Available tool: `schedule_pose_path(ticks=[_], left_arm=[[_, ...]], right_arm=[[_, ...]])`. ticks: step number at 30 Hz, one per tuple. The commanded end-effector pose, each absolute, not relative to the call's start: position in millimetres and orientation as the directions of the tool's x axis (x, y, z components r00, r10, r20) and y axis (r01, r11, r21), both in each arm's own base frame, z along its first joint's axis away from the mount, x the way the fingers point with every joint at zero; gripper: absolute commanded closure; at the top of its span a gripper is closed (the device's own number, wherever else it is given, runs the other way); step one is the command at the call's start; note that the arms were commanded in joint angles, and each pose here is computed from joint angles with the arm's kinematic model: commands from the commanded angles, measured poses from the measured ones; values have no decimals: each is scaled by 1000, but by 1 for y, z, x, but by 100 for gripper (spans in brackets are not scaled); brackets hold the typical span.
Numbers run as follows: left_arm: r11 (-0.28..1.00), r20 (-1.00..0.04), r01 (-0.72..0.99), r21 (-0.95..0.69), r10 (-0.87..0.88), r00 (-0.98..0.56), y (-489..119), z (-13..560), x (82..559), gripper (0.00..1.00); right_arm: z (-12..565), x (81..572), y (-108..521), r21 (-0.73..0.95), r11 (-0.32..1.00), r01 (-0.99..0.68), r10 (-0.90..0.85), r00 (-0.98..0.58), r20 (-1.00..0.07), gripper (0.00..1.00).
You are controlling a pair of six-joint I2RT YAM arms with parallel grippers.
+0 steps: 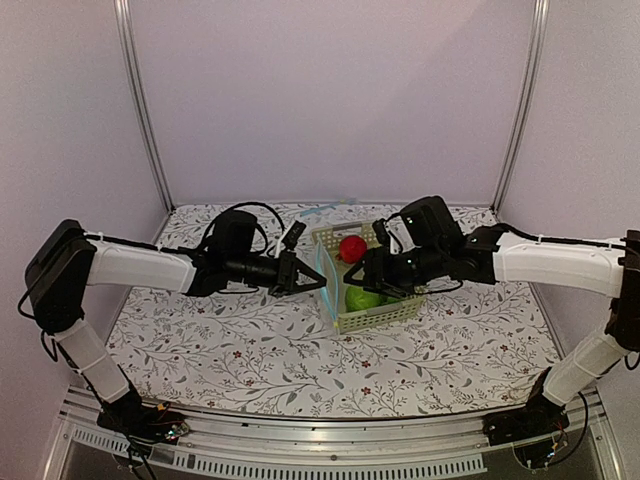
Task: Place the food in the zip-top bag and seal the zipper
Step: Open the zipper food storage bag at the center of the board.
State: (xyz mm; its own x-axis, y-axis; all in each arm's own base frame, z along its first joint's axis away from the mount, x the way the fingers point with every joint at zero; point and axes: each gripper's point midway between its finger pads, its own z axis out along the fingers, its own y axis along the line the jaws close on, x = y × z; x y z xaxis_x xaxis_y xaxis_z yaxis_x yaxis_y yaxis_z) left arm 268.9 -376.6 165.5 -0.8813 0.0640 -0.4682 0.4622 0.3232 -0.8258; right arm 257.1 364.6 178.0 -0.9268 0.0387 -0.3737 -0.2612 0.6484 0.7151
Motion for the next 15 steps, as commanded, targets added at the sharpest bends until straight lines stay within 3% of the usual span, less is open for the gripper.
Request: schedule_pose_path(ticks=[1, 7, 15], left_arm=[[328, -468, 459, -826, 55, -882, -377, 165, 275, 100], [325, -470, 461, -826, 56, -881, -377, 167, 275, 100], [325, -471, 461, -826, 52, -881, -375, 169, 273, 100]], right_arm=[[197, 265, 339, 598, 731, -329, 13, -869, -494, 39], [204, 261, 353, 549, 716, -431, -87, -835, -543, 34], [187, 270, 380, 481, 752, -451, -141, -823, -551, 43]])
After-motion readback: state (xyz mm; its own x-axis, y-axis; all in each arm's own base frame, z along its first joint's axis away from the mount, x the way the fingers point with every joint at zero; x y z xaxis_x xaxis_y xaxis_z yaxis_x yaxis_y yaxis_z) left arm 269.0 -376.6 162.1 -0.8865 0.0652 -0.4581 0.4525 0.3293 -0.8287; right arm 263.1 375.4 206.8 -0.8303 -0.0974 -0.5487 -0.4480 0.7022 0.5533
